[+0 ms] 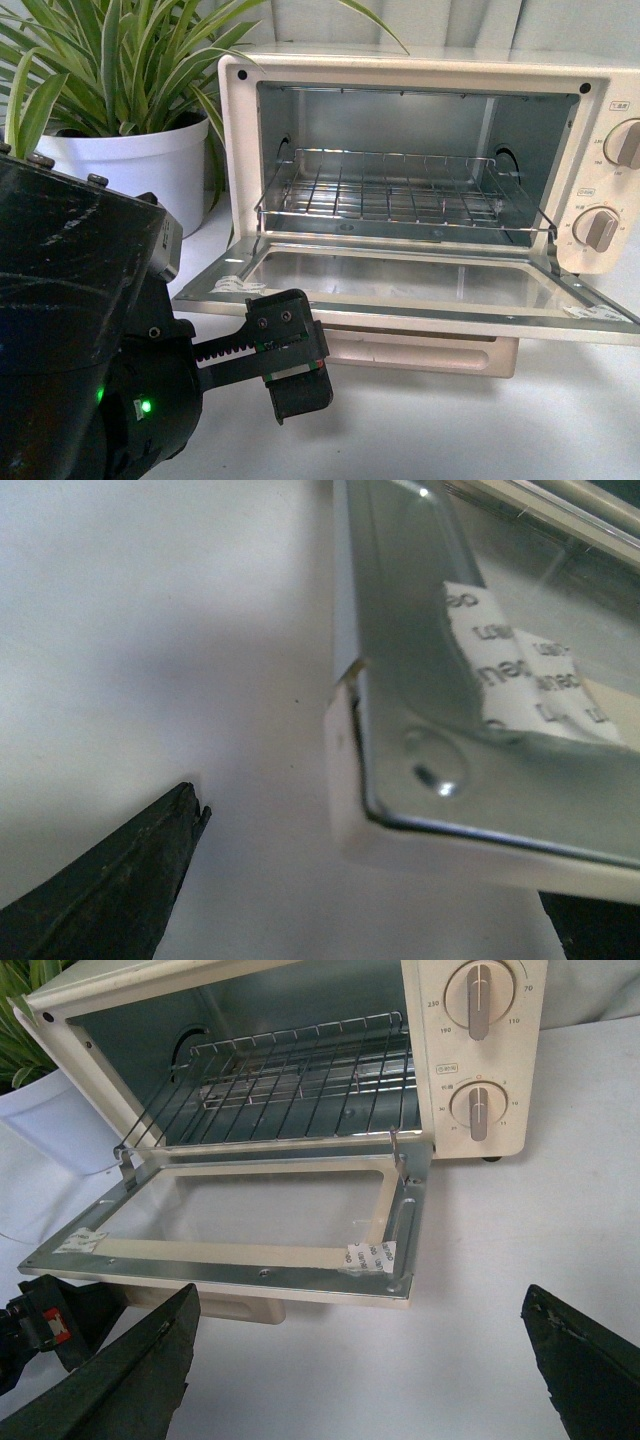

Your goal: Open oven

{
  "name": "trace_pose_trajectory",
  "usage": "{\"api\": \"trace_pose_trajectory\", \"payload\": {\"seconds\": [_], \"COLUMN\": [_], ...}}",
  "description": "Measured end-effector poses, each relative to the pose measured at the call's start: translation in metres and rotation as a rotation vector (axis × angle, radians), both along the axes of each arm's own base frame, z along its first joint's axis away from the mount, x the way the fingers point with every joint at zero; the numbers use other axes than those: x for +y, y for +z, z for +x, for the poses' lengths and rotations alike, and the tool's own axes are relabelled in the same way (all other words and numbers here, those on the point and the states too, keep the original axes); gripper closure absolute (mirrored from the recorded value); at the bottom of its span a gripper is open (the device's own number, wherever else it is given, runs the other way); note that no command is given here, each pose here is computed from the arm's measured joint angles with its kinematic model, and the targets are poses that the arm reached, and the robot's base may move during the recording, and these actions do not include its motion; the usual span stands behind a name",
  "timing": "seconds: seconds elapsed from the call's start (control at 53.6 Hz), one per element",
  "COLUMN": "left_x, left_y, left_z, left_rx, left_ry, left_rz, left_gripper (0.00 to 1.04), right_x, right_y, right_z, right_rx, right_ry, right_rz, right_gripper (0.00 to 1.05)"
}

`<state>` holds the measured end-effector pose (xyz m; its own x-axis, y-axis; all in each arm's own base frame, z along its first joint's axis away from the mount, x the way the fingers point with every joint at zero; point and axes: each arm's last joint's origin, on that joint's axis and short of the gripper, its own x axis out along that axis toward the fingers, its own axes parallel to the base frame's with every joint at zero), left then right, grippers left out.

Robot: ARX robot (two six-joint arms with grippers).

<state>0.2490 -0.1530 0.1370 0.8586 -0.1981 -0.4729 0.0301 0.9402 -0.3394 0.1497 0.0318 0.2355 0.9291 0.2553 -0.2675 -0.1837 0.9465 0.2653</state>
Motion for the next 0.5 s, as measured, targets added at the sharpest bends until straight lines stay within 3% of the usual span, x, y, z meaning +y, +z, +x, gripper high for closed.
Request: {"api": "trace_pose_trajectory", "payload": {"seconds": [0.28,0.504], "left_x": [-0.007,-0.009], "left_y": [-0.001,-0.005], "left_z": [-0.001,-0.002], "left_rx": [-0.102,-0.110], "left_ry": [-0.048,-0.092], "left_rz": [0.249,0.340], "left_gripper": [0.07,0.07], "right_x": [-0.003,-0.006], "right_y": [-0.010,-0.015], "right_z": [-0.004,-0.004], "right_rx": [0.014,0.029], "right_ry": [-0.008,-0.017], "right_rz": [-0.001,0.002], "right_gripper": [0.09,0.09]}}
